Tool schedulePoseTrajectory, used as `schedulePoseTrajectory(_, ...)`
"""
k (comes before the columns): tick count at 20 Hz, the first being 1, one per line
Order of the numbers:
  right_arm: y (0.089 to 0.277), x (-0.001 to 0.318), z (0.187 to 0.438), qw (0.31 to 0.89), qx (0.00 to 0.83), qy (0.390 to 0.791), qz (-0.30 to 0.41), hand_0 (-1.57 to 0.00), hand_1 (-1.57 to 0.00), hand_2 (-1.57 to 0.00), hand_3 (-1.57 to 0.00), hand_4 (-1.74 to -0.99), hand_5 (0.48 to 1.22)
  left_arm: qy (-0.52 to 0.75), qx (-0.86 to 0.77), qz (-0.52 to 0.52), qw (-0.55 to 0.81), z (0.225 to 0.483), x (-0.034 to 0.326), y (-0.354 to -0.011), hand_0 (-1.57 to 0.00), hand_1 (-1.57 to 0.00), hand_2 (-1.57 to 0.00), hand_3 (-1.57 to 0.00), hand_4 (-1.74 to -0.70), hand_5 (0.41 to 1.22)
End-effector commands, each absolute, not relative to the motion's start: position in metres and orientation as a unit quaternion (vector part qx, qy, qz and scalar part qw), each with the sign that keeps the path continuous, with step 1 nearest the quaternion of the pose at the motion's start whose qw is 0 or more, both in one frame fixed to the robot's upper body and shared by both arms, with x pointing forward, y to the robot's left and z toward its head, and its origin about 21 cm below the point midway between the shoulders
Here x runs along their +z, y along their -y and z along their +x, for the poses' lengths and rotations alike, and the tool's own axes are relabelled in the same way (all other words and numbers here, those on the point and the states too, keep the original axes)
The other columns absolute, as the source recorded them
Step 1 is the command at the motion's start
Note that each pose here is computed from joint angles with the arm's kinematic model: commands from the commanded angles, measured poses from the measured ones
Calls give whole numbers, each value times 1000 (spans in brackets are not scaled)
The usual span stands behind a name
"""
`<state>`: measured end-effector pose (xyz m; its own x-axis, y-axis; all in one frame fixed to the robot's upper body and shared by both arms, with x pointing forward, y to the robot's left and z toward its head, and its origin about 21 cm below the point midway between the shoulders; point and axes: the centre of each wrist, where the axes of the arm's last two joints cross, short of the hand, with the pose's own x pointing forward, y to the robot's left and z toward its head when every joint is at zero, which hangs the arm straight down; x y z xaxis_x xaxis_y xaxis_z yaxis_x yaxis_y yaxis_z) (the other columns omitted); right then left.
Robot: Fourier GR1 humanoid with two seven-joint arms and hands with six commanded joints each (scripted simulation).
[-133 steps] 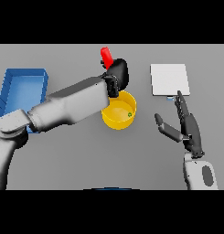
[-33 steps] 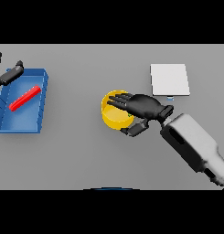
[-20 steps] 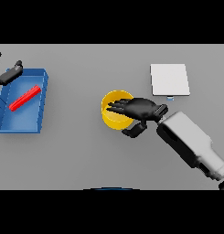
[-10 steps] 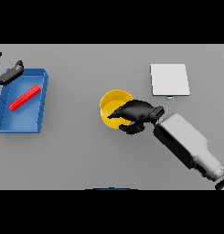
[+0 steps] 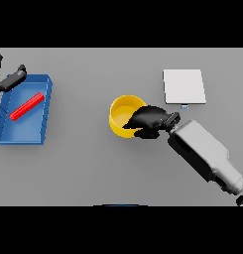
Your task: Pick up the red beaker and tilt it to pour out 1 green nut into yellow bowl. Pick up the yellow bowl and place it on the metallic measuring scale.
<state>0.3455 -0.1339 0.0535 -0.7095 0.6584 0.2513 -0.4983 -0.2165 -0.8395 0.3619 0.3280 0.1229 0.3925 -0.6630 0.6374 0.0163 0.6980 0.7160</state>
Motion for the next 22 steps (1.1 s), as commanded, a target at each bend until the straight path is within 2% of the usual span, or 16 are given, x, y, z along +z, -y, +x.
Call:
schedulePoseTrajectory(1,138,58,346,370,776,504,-77,-1465,-1443,-1439,-1212,-1692,1202,505,-221,319,771,360,121,-330,1,1,1,1,-788,725)
schedulePoseTrajectory(4,140,74,349,378,769,509,-81,-1517,-1505,-1504,-1350,-1711,1211,505,-221,320,770,360,121,-330,1,1,1,1,-783,727)
schedulePoseTrajectory(9,153,99,353,381,765,510,-99,-1553,-1549,-1549,-1302,-1721,1218,509,-214,325,768,361,126,-334,1,1,1,1,-793,737)
schedulePoseTrajectory(11,154,105,357,385,764,507,-106,-1560,-1546,-1556,-1361,-1724,1218,515,-220,319,765,362,127,-332,1,1,1,1,-798,737)
schedulePoseTrajectory(13,153,109,362,389,761,507,-112,-1564,-1555,-1561,-1319,-1723,1218,511,-218,323,766,363,127,-335,1,1,1,1,-799,741)
schedulePoseTrajectory(15,164,117,368,393,754,510,-130,-1566,-1561,-1565,-1269,-1723,1219,508,-218,329,765,363,129,-337,1,1,1,1,-795,747)
schedulePoseTrajectory(16,166,124,371,393,750,511,-147,-1471,-1535,-1566,-1279,-1723,1220,511,-219,324,765,362,130,-337,1,1,1,1,-794,748)
schedulePoseTrajectory(22,199,135,392,417,727,506,-202,-1544,-1561,-1570,-1417,-1726,1221,510,-209,321,770,363,130,-341,1,1,1,1,-803,755)
